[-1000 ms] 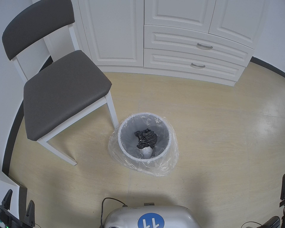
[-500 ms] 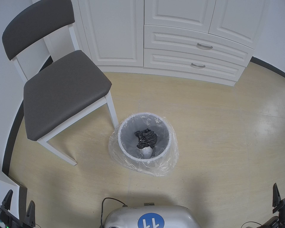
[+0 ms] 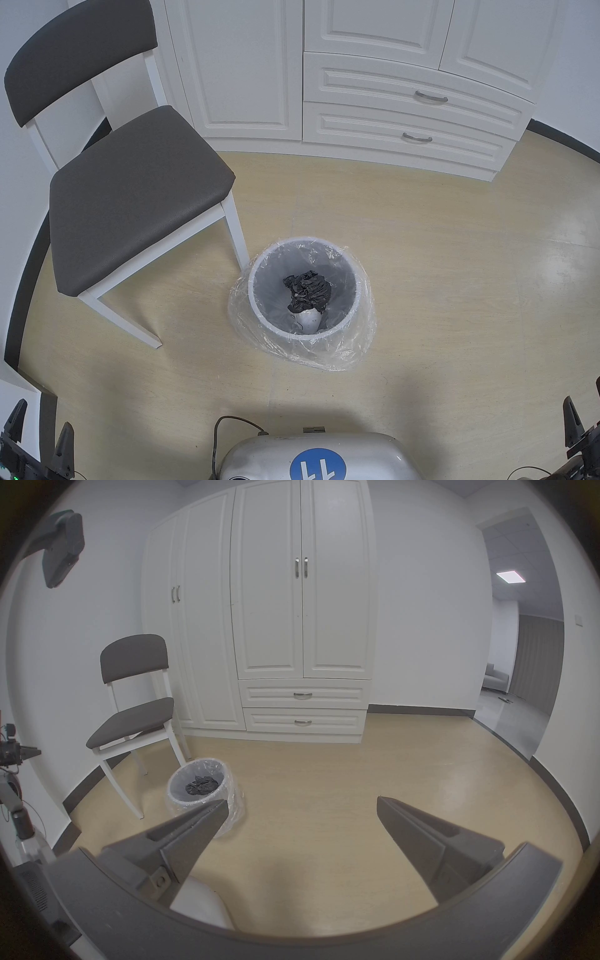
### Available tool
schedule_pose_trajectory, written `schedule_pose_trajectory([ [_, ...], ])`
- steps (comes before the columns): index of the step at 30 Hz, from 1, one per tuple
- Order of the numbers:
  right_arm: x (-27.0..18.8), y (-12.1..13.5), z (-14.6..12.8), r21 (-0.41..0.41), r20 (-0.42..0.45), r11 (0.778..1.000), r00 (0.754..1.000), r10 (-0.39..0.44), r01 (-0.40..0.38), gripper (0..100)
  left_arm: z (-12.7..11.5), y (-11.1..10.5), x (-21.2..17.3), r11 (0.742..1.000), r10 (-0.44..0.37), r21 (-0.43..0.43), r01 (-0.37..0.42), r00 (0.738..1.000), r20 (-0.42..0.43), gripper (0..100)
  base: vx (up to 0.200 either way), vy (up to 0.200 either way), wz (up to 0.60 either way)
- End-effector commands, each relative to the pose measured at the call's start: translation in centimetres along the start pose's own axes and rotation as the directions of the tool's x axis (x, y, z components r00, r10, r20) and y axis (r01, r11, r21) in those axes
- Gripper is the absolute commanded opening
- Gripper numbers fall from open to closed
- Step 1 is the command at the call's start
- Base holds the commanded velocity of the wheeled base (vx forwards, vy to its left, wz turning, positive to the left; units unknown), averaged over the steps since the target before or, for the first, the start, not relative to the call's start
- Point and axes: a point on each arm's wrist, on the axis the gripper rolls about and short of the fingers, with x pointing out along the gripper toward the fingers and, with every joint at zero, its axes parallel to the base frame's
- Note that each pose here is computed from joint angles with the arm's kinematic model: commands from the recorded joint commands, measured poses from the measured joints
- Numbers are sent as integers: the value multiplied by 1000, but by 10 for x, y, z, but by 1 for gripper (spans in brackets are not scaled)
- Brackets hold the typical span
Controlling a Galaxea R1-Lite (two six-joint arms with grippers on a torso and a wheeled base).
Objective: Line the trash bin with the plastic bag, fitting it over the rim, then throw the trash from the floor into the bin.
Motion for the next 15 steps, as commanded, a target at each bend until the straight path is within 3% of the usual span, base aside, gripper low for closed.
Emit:
schedule_pose_trajectory([
  [1, 0, 0, -4, 15, 0, 1000, 1000, -2, 2, 100, -5, 0, 0, 1000, 0, 0, 0, 1000, -5, 100, 0, 0, 0],
  [8, 0, 0, -4, 31, -2, 1000, 1000, -5, 5, 100, -5, 0, 0, 1000, 0, 0, 0, 1000, -4, 100, 0, 0, 0],
  [15, 0, 0, -5, -55, -2, 998, 1000, 4, -4, 100, -5, 0, 0, 1000, 0, 0, 0, 1000, -4, 100, 0, 0, 0],
])
